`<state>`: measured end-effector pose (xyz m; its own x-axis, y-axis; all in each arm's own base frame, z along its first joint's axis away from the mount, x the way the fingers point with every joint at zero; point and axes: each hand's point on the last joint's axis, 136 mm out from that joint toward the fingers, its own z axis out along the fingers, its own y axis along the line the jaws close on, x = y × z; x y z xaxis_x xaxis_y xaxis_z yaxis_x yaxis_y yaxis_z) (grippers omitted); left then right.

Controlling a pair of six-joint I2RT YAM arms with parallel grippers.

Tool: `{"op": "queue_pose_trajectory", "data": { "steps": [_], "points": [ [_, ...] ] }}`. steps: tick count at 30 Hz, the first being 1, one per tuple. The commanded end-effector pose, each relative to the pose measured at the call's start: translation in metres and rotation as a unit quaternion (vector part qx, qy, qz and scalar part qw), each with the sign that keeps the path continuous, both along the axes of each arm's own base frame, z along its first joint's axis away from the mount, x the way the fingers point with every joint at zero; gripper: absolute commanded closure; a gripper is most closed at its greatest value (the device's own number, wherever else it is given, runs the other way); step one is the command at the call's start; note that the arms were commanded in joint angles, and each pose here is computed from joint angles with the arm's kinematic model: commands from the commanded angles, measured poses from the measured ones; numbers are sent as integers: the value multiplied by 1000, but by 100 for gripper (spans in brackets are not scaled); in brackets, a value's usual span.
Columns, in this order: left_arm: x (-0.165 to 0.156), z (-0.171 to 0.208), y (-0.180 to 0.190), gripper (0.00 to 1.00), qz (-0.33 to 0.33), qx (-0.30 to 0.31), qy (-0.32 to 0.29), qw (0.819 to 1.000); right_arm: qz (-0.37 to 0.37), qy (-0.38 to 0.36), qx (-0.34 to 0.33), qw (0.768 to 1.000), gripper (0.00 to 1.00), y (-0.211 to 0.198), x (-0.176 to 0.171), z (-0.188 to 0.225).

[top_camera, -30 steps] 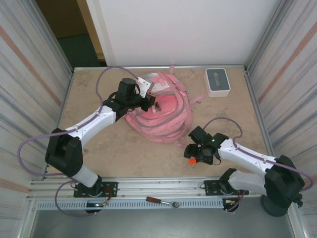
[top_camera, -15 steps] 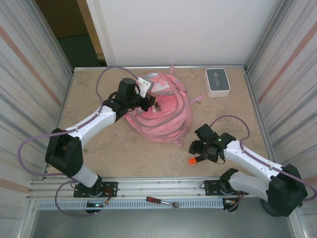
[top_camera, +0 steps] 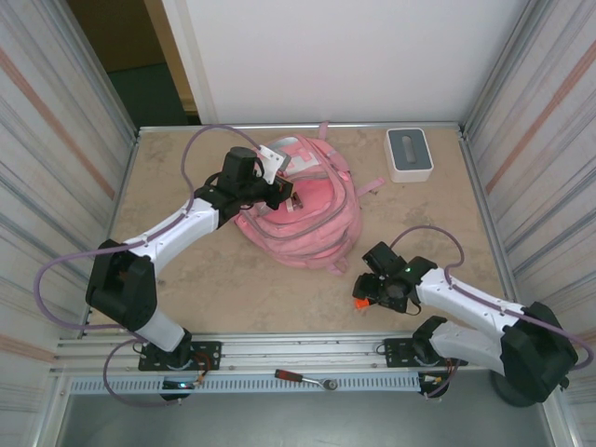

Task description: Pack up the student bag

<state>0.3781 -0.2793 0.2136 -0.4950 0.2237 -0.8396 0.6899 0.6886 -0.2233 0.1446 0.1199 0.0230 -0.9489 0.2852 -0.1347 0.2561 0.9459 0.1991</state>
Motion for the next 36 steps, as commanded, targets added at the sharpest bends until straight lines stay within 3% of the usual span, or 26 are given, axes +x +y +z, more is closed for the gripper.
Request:
{"op": "queue_pose_trajectory", "data": {
  "steps": [1, 8, 17, 27, 36],
  "points": [
    [2, 6, 4, 100, 1, -4, -14, 1000, -4, -13, 6, 1000, 18, 9, 10, 6],
    [2, 6, 4, 100, 0, -4, -14, 1000, 22, -26, -6, 999, 27, 22, 22, 10],
    [2, 6, 4, 100, -1, -1, -15, 1000, 62, -8, -61, 996, 55, 26, 15, -2],
    [0, 8, 3, 100, -4, -6, -14, 1000, 127, 7, -113, 985, 54, 19, 2, -6],
    [-1, 17, 6, 100, 0, -6, -23, 1000, 141, -10, -89, 986, 80, 34, 10, 0]
  ]
}}
